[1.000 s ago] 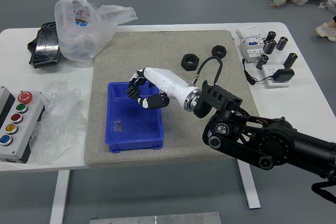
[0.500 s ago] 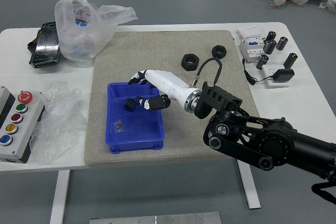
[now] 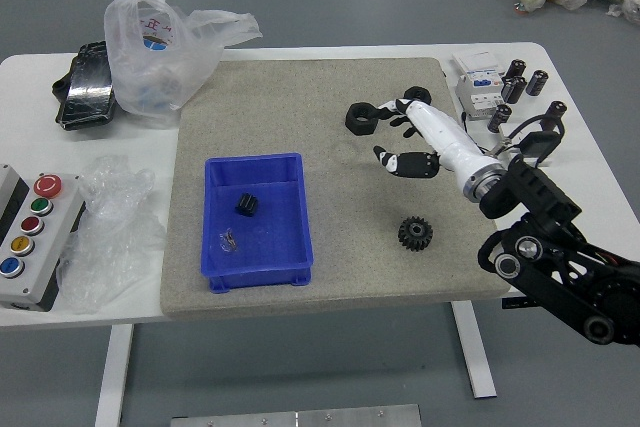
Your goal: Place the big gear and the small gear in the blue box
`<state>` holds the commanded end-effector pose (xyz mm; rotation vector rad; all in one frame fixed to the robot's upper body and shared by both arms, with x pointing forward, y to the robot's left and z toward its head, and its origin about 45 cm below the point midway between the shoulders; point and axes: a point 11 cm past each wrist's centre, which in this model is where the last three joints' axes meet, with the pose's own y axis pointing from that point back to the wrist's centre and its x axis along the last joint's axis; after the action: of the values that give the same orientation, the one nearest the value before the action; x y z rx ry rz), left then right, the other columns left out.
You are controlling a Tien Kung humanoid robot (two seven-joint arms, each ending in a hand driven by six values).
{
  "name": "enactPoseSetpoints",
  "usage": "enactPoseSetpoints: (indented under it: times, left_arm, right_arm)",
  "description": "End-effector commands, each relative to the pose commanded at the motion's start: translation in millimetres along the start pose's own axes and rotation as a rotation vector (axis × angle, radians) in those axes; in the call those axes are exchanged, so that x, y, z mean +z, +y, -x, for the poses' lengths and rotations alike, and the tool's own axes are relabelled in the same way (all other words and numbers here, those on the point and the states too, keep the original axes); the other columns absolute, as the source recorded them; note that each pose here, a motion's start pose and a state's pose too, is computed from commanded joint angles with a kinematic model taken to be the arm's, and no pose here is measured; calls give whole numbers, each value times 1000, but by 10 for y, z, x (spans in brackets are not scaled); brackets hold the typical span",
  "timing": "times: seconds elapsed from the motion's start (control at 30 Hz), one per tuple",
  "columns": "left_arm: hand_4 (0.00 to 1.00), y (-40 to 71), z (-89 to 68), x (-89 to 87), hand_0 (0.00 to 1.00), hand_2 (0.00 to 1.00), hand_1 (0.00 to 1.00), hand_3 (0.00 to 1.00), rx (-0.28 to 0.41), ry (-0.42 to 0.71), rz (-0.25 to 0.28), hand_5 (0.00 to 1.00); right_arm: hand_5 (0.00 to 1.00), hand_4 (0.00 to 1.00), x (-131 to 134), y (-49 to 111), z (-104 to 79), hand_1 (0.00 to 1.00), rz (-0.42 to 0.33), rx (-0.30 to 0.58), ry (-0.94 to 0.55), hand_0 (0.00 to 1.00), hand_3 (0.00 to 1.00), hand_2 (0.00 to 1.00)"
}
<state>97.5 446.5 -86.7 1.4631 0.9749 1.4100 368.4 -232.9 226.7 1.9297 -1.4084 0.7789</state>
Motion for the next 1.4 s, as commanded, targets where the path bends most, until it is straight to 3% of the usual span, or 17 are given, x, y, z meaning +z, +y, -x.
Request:
enactPoseSetpoints:
  times: [0.1,0.13,0.43,0.7,0.73,0.9,0.93,1.1,1.13,1.4]
  left_arm:
    - [727,0,-2,2,714,635,630,737,0,-2,1,438]
    - [727,0,-4,5,714,634,630,737,1,-3,2,438]
    - [726,6,-40,32,714,634,630,736,8,-6,10,439]
    - [727,3,-17,23,714,634,630,736,3,-5,8,438]
    - [725,2,-17,19,714,634,630,736,3,-5,7,438]
    - [725,2,-30,14,714,634,630,736,6,-5,7,438]
    - [725,2,-29,16,714,634,630,736,6,-5,7,438]
    - [725,4,-5,32,714,634,630,736,1,-6,11,438]
    - [726,4,0,36,714,634,629,736,1,-6,13,439]
    - [726,3,-21,24,714,634,629,736,4,-6,9,439]
  right_arm:
    - [66,685,245,149,-15,725,30,30,-109,582,748,759]
    - [156,835,314,194,-4,709,39,33,-145,574,761,739]
    - [159,835,687,610,387,704,97,2,-387,574,762,738]
    - [148,817,671,705,640,721,120,-50,-249,583,775,753]
    - [127,769,662,708,645,721,115,-47,-232,592,754,751]
    - [127,769,610,695,583,721,88,-21,-127,592,754,751]
    - [134,813,595,686,555,722,83,-16,-101,595,765,750]
    - [134,813,586,635,430,722,80,4,13,595,765,750]
    - [170,824,608,627,424,726,89,0,45,609,782,759]
    - [184,815,730,676,588,728,146,-61,68,609,789,765]
